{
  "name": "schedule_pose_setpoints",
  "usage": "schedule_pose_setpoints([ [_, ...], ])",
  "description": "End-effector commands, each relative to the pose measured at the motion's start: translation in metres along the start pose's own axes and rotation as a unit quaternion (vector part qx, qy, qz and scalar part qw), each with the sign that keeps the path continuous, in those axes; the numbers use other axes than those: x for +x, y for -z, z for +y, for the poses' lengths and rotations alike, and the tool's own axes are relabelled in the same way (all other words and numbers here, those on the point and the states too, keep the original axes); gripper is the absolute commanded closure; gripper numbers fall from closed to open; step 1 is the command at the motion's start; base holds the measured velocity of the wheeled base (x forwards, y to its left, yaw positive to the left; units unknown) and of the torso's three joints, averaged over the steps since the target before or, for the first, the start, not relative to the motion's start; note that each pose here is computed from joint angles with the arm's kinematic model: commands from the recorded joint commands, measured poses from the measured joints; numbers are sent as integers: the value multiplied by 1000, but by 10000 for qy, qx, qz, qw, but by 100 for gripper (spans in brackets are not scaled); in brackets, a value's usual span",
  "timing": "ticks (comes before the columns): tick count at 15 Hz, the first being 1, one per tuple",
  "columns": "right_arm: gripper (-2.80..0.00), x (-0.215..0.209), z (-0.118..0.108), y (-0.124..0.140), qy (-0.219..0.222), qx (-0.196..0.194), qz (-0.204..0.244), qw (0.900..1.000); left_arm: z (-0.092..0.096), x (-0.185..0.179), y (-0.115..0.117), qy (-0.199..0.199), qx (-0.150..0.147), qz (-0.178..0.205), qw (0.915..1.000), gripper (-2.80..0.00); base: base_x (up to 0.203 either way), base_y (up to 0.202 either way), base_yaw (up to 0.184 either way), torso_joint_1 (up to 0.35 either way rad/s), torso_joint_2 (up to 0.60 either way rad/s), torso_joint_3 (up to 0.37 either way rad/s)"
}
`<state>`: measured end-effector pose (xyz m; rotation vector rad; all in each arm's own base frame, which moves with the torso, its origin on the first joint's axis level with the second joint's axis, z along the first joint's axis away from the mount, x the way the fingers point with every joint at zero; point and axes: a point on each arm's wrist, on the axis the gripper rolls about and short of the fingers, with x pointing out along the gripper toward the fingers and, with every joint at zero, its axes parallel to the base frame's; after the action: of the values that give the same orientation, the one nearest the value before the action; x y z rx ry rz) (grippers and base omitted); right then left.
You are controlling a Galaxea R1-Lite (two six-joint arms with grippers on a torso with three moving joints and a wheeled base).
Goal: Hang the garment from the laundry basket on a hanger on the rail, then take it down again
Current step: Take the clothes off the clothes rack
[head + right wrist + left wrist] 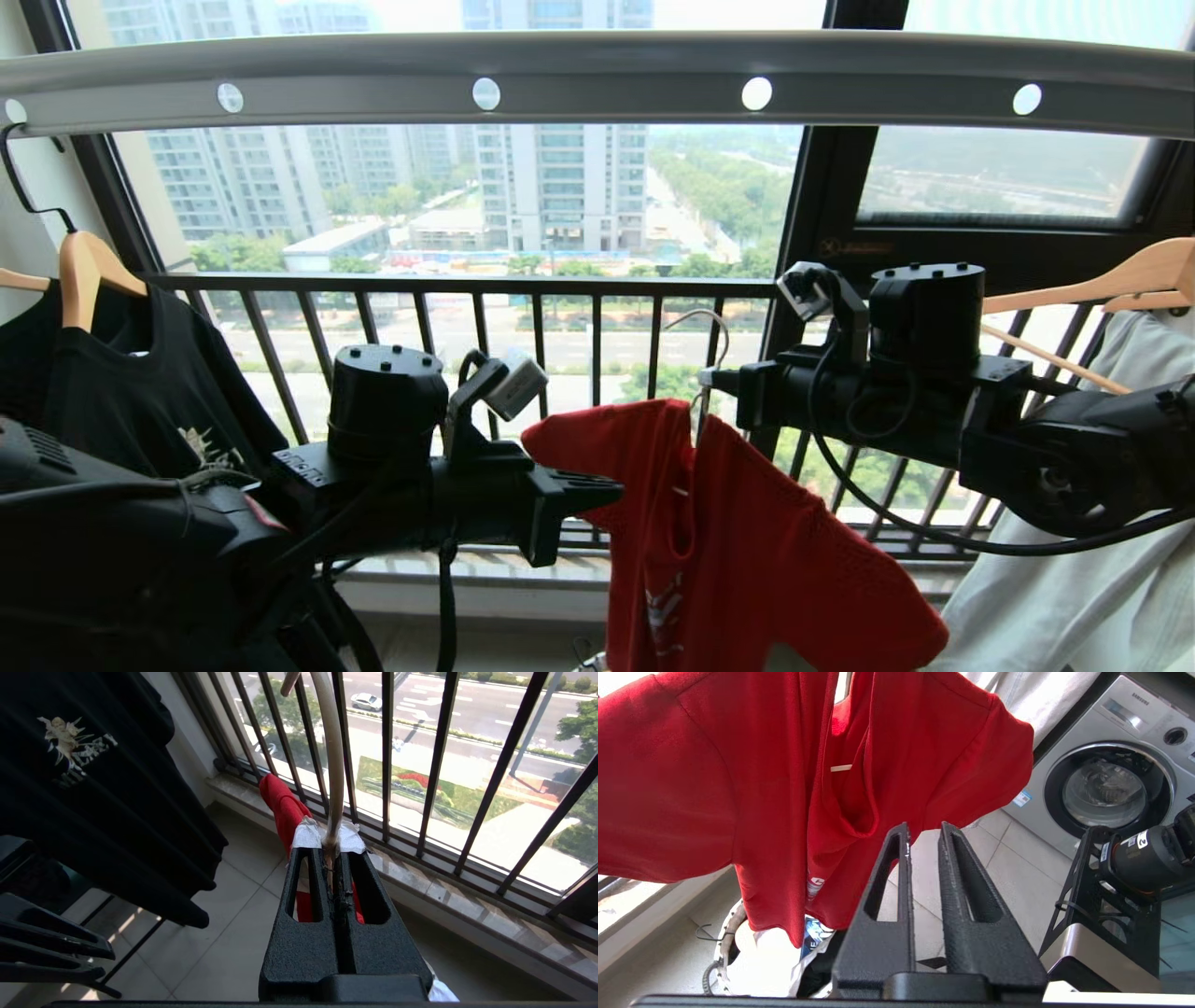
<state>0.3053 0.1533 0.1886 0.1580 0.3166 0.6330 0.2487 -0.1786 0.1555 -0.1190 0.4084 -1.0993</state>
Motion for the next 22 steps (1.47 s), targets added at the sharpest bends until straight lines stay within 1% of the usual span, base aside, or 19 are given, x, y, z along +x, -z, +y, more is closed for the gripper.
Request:
schedule_pose_setpoints([
  [1, 0, 1, 10, -2, -64, 54, -63, 9999, 5, 9, 7, 3, -68, 130, 9999, -280, 0, 0, 0, 0, 0, 0],
  [2, 0, 2, 15, -2, -62, 68, -79, 9999, 7, 12, 7, -105, -66, 127, 9998, -280, 0, 0, 0, 0, 0, 0],
  [4, 0, 3, 23, -2, -31, 70, -111, 9999, 10, 20, 8, -563, -26, 102, 9984, -280, 0, 0, 0, 0, 0, 0],
  [5, 0, 4, 27, -2, -38, 107, -120, 9999, 8, 23, 7, -706, 21, 64, 9975, -280, 0, 0, 0, 0, 0, 0],
  [7, 0, 5, 34, 0, -61, 101, -111, 9999, 6, 20, -2, -929, 258, -100, 9953, -280, 0, 0, 0, 0, 0, 0],
  [8, 0, 5, 36, 0, -81, 102, -107, 9999, 5, 17, -5, -1183, 458, -172, 9918, -280, 0, 0, 0, 0, 0, 0],
  [9, 0, 5, 37, 0, -99, 104, -103, 9998, 6, 16, -8, -1497, 637, -222, 9864, -280, 0, 0, 0, 0, 0, 0],
  [10, 0, 5, 39, 0, -118, 100, -100, 9998, 6, 17, -8, -1721, 766, -227, 9818, -280, 0, 0, 0, 0, 0, 0],
  [12, 0, 4, 43, -1, -161, 92, -116, 9998, 4, 23, -6, -1956, 871, -181, 9766, -280, 0, 0, 0, 0, 0, 0],
  [14, 0, 2, 45, -3, -147, 81, -166, 9997, 5, 29, -2, -2276, 1111, -69, 9674, -280, 0, 0, 0, 0, 0, 0],
  [15, 0, 2, 47, -2, -148, 78, -166, 9997, 1, 33, 0, -2318, 1181, -18, 9656, -280, 0, 0, 0, 0, 0, 0],
  [17, 0, 3, 49, -3, -115, 103, -186, 9997, -7, 39, 6, -2241, 1229, 60, 9668, -280, 0, 0, 0, 0, 0, 0],
  [18, 0, 4, 51, -4, -105, 167, -214, 9996, -7, 40, 8, -2288, 1230, 98, 9656, -280, 0, 0, 0, 0, 0, 0],
  [19, 0, 3, 52, -6, -118, 183, -234, 9995, -5, 43, 10, -2451, 1231, 127, 9616, -280, 0, 0, 0, 0, 0, 0],
  [20, 0, 3, 53, -6, -133, 181, -231, 9995, -6, 46, 11, -2504, 1243, 143, 9600, -280, 0, 0, 0, 0, 0, 0],
  [21, 0, 4, 55, -6, -151, 181, -234, 9994, -8, 47, 12, -2467, 1252, 153, 9608, -280, 0, 0, 0, 0, 0, 0],
  [22, 0, 4, 55, -6, -141, 180, -235, 9995, -8, 48, 13, -2511, 1256, 175, 9596, -280, 0, 0, 0, 0, 0, 0],
])
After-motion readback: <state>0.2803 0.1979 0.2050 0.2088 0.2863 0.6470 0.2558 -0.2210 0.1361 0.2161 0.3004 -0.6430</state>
